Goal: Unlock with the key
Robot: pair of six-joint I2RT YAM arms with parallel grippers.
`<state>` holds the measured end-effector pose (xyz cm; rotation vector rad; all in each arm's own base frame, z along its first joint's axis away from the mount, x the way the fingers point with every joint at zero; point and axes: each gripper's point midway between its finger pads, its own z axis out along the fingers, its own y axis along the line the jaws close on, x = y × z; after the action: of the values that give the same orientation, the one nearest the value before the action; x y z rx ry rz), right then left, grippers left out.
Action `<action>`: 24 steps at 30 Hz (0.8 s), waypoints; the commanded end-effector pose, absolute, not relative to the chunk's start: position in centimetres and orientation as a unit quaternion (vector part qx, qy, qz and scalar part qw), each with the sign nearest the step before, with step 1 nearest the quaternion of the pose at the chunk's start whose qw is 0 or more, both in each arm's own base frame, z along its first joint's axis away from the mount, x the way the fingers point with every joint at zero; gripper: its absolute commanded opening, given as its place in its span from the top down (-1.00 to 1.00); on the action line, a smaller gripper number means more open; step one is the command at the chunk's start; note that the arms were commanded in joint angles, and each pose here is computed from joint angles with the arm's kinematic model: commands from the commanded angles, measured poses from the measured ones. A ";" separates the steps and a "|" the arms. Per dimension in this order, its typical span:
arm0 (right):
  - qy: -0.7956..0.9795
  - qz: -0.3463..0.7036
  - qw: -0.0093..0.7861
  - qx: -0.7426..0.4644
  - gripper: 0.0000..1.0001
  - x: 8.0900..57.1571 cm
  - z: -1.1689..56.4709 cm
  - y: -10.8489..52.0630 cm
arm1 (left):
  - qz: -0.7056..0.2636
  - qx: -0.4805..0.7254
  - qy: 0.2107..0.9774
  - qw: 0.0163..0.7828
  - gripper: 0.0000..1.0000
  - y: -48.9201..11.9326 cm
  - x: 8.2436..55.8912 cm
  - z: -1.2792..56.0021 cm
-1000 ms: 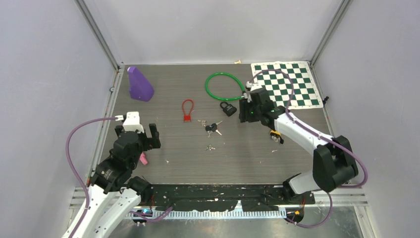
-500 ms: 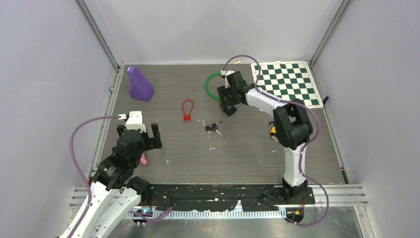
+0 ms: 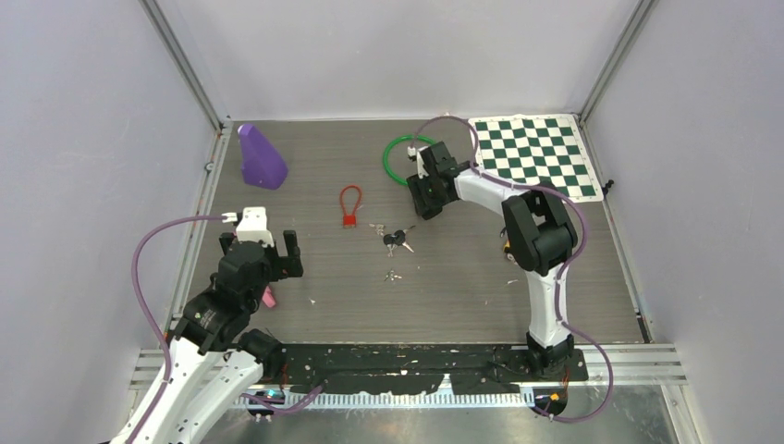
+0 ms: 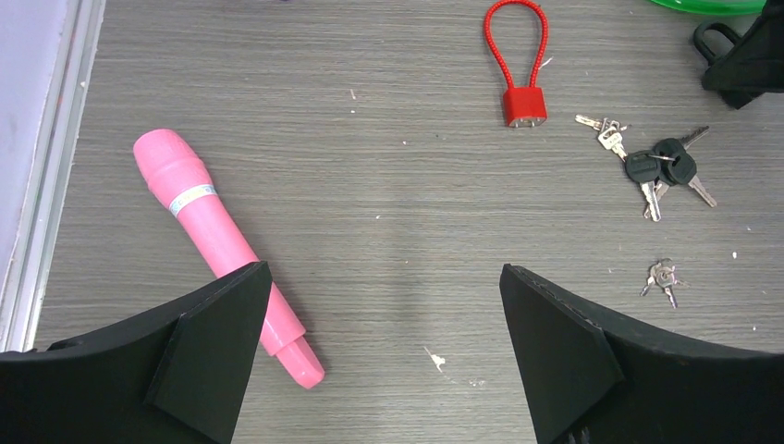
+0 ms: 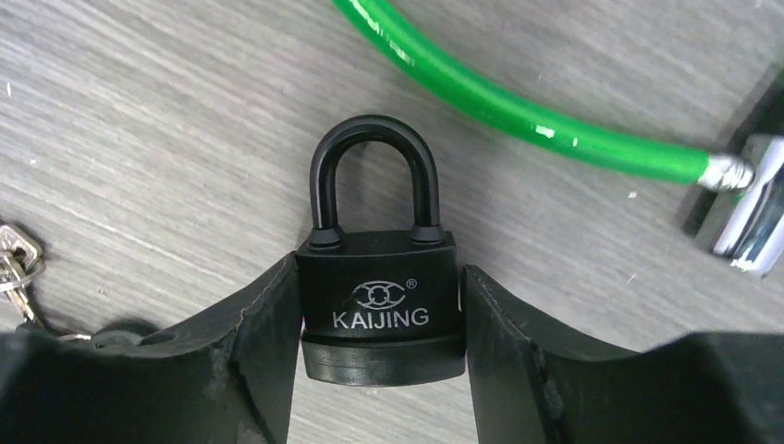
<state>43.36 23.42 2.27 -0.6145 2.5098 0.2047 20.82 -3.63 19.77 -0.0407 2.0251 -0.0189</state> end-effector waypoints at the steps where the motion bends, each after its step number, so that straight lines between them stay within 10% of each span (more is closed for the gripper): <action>1: 0.934 0.066 0.262 -0.234 0.09 40.4 3.0 22.8 | -0.018 -0.015 0.839 0.544 -0.99 -4.1 21.5 20.5; 16: 0.962 0.026 0.229 -0.144 0.69 31.5 3.9 20.9 | -0.021 -0.011 0.840 0.541 -0.99 -4.3 21.5 20.3; 24: 0.977 0.050 0.186 -0.087 0.21 25.3 1.5 23.7 | -0.023 -0.011 0.839 0.543 -0.99 -4.4 21.5 20.4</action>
<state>28.61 21.81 1.79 -0.3493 2.7082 0.0856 20.99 -3.97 19.68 -0.0331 2.0251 -0.0346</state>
